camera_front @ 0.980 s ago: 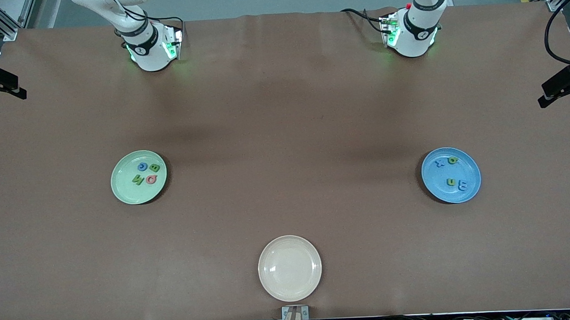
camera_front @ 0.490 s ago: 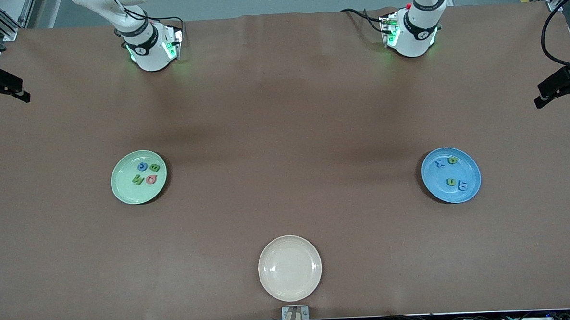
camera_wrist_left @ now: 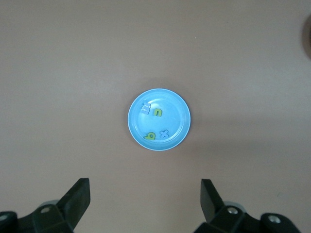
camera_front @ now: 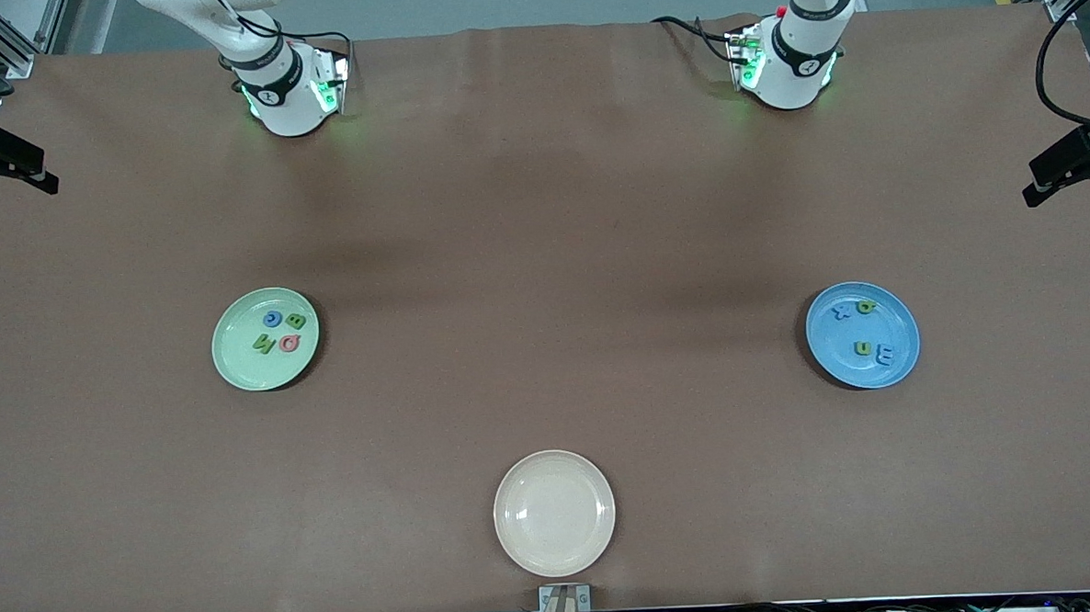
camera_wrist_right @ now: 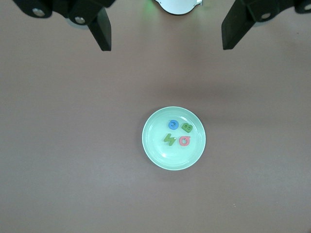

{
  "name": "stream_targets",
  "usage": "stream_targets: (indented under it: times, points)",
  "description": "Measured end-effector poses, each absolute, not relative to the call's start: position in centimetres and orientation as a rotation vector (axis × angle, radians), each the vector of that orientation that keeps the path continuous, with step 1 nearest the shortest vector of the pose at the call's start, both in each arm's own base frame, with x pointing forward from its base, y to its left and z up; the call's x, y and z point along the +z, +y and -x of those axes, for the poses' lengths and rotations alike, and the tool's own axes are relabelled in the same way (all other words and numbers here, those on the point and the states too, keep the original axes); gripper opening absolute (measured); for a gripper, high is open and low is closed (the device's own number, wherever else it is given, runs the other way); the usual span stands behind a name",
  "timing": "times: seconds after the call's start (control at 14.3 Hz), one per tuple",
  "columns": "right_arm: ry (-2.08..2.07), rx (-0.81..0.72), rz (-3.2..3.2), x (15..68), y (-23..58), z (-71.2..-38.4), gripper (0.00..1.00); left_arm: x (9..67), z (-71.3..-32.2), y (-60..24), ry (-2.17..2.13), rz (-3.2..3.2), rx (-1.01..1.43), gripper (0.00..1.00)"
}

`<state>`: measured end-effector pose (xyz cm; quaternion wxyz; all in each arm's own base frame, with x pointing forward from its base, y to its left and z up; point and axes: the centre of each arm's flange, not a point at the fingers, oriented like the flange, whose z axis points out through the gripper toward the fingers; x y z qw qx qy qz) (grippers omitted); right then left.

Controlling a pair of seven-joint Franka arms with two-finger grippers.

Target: Sort upper and lower case letters into plates

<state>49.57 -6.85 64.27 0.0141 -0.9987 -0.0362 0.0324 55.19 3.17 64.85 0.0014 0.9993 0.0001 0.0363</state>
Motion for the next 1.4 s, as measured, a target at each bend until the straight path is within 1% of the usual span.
stream_targets:
  times: [0.28,0.77,1.4]
  points:
    - [-0.113,0.099,3.110,64.2,-6.8,-49.6,1.00,65.0,-55.2,1.7,-0.007,-3.135,0.120,1.00]
    - [-0.100,0.057,3.116,65.1,-6.8,-49.8,1.00,65.1,-55.2,1.5,-0.008,-3.135,0.122,1.00]
    - [-0.058,0.068,3.118,64.6,-6.9,-50.5,1.00,65.1,-55.2,1.3,-0.014,-3.133,0.119,1.00]
